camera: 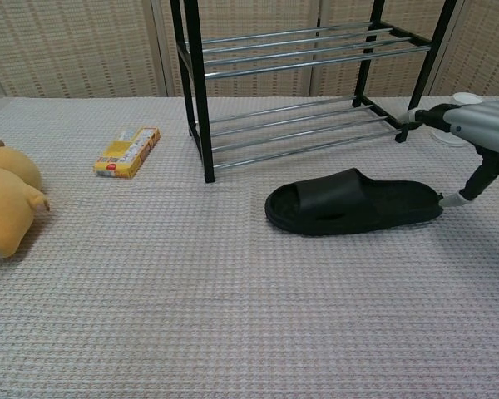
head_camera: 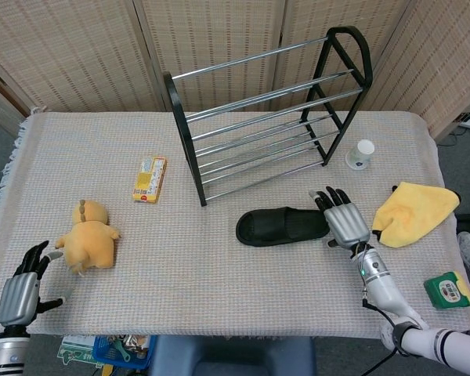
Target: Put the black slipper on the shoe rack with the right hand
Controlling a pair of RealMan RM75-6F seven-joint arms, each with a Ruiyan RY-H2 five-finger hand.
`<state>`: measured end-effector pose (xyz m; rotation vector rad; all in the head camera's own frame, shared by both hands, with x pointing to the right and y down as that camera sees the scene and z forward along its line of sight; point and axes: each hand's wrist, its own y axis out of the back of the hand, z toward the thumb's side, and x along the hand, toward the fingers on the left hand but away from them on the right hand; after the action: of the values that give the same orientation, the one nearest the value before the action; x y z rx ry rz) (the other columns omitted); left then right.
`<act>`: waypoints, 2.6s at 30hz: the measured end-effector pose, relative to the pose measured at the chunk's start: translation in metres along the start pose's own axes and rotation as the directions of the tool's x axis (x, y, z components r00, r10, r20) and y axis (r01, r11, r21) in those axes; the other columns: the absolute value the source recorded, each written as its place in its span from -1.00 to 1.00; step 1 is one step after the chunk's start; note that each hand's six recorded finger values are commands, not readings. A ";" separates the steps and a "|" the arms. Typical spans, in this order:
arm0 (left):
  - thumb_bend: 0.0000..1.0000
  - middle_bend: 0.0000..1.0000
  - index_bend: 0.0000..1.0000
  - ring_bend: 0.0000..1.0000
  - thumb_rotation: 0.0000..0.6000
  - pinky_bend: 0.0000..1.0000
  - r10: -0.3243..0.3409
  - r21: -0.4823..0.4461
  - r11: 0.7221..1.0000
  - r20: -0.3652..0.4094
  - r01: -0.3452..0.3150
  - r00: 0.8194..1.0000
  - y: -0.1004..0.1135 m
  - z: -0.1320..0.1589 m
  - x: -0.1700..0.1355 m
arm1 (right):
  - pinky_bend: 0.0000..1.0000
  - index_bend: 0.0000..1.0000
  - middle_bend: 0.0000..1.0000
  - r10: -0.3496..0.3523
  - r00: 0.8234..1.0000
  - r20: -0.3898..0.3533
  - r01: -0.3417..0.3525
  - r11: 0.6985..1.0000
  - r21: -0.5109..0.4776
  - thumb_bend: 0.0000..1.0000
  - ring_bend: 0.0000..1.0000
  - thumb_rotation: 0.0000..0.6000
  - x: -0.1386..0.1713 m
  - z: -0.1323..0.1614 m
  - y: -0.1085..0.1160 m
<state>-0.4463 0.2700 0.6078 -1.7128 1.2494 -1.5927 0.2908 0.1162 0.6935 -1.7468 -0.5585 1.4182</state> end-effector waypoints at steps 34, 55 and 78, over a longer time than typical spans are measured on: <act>-0.53 -0.84 -0.46 -0.91 1.00 -0.52 -0.019 0.012 1.000 -0.027 0.019 0.999 -0.001 -0.007 -0.004 | -0.67 -0.89 -0.68 0.200 0.980 -0.018 -0.200 0.979 0.037 -0.53 -1.00 1.00 -0.050 0.023 -0.041; -0.53 -0.84 -0.46 -0.91 1.00 -0.52 -0.007 0.011 1.000 -0.025 0.007 1.000 0.005 -0.009 -0.005 | 0.16 0.07 0.02 0.020 0.998 -0.062 -0.032 0.981 -0.193 -0.03 -0.38 1.00 -0.051 0.019 -0.026; -0.53 -0.84 -0.46 -0.91 1.00 -0.52 -0.007 0.004 1.000 0.015 0.007 1.000 0.005 0.000 -0.005 | 0.17 0.08 0.02 0.025 0.992 0.126 0.011 0.960 -0.278 -0.02 -0.37 1.00 -0.079 -0.005 0.018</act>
<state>-0.4469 0.2722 0.6008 -1.7255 1.2336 -1.5819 0.2716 0.0446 0.7271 -1.8839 -0.8575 1.5234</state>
